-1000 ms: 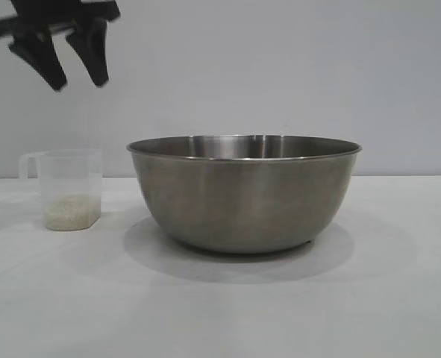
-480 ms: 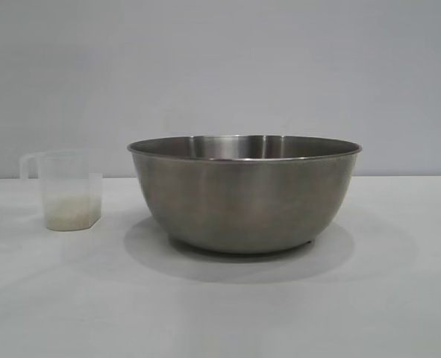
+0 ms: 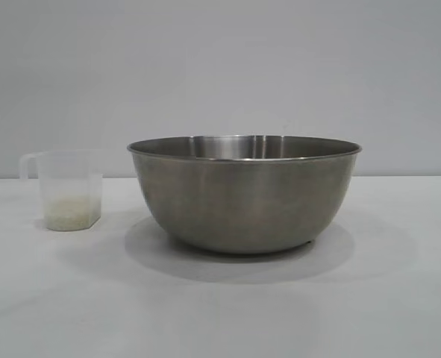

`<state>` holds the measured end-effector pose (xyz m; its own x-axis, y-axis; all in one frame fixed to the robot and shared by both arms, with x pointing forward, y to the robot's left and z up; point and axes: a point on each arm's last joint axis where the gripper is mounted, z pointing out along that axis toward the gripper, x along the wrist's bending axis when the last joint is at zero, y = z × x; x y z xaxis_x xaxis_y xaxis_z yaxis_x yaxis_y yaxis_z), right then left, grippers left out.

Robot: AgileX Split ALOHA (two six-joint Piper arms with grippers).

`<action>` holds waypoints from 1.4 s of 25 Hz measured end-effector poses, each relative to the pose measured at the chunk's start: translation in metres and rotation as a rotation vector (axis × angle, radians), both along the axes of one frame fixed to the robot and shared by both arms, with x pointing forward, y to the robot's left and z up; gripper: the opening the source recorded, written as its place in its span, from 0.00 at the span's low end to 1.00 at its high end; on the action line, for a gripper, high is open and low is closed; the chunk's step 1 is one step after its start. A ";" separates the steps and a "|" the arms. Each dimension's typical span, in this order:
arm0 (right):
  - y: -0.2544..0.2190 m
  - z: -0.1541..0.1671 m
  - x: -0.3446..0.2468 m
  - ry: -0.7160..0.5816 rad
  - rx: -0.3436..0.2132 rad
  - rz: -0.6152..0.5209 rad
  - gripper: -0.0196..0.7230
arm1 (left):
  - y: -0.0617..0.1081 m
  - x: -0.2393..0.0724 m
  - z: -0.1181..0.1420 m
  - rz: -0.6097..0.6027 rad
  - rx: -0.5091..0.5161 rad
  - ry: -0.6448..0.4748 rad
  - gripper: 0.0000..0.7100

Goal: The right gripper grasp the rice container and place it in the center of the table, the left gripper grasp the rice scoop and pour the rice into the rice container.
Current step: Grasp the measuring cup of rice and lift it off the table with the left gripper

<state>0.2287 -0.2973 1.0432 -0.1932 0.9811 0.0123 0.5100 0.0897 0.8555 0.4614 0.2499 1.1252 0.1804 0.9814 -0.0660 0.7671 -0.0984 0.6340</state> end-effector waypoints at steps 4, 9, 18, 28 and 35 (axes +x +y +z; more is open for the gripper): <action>0.000 0.000 0.000 0.000 0.000 0.000 0.71 | 0.007 -0.033 -0.019 0.008 -0.036 -0.106 0.59; 0.000 0.000 0.000 0.000 0.000 0.000 0.71 | 0.014 -0.062 -0.046 0.020 -0.076 -0.237 0.59; 0.000 0.000 0.000 0.000 0.000 0.000 0.71 | 0.020 -0.087 -0.115 0.088 -0.182 -0.381 0.59; 0.000 0.000 0.000 0.000 0.000 0.000 0.71 | 0.029 -0.103 -0.156 0.096 -0.164 -0.640 0.59; 0.000 0.000 0.000 0.000 0.000 0.000 0.71 | 0.029 -0.103 -0.151 0.074 -0.155 -0.721 0.59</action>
